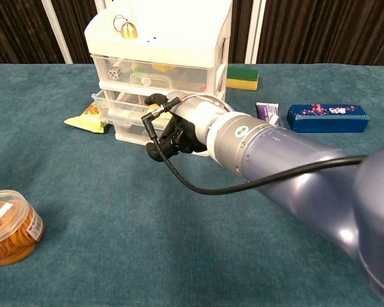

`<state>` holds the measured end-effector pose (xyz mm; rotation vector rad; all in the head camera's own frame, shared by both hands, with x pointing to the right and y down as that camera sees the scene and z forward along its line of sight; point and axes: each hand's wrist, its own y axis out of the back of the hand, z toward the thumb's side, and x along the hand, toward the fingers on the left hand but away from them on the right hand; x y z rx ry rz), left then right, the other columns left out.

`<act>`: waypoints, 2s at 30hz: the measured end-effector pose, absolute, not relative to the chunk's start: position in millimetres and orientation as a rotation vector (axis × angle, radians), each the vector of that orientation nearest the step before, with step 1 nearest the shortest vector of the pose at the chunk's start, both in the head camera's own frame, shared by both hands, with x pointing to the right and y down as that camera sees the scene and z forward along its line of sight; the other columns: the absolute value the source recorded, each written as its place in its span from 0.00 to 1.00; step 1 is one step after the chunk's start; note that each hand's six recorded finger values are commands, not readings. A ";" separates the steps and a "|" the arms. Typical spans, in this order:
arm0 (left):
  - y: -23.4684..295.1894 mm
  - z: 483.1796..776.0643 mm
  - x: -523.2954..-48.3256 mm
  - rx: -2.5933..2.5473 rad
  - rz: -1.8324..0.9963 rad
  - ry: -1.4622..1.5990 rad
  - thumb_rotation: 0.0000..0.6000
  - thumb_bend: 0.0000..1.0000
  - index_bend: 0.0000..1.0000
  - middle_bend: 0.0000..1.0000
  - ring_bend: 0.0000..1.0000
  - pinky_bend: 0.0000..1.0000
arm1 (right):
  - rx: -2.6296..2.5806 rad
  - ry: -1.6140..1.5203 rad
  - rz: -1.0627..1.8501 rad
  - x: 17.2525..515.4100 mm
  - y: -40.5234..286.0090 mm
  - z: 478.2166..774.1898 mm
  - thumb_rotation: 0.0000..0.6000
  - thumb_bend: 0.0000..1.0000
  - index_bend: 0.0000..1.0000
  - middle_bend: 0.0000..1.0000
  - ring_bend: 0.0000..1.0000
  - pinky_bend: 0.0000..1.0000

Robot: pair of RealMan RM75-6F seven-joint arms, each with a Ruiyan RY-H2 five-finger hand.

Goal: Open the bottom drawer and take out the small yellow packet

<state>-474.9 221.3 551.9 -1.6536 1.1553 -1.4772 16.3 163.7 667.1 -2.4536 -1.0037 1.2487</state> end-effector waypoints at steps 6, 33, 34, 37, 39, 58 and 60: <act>221.2 552.0 -474.9 -1.655 -1.477 1.154 1.00 0.44 0.05 0.02 0.00 0.00 | -2.422 -1.016 1.292 15.2 158.6 669.5 1.00 0.56 0.04 0.87 0.88 1.00; 222.4 552.8 -475.1 -1.662 -1.487 1.148 1.00 0.44 0.07 0.02 0.00 0.00 | -2.471 -0.930 1.339 0.6 161.1 669.2 1.00 0.56 0.04 0.87 0.88 1.00; 222.2 552.6 -475.1 -1.661 -1.486 1.149 1.00 0.44 0.07 0.02 0.00 0.00 | -2.477 -0.926 1.338 0.5 161.6 668.5 1.00 0.56 0.05 0.87 0.88 1.00; 222.0 552.2 -475.2 -1.658 -1.485 1.152 1.00 0.44 0.07 0.02 0.00 0.00 | -2.495 -0.914 1.333 0.9 162.8 666.3 1.00 0.56 0.07 0.87 0.88 1.00; 222.1 552.3 -475.3 -1.658 -1.485 1.153 1.00 0.44 0.07 0.02 0.00 0.00 | -2.497 -0.905 1.332 1.3 163.3 665.6 1.00 0.56 0.08 0.87 0.88 1.00; 222.3 552.5 -475.4 -1.657 -1.486 1.150 1.00 0.44 0.07 0.02 0.00 0.00 | -2.499 -0.855 1.338 5.5 172.0 662.9 1.00 0.56 0.12 0.87 0.89 1.00; 222.3 552.5 -475.4 -1.657 -1.487 1.151 1.00 0.44 0.07 0.02 0.00 0.00 | -2.503 -0.849 1.336 5.4 173.0 661.9 1.00 0.56 0.12 0.87 0.89 1.00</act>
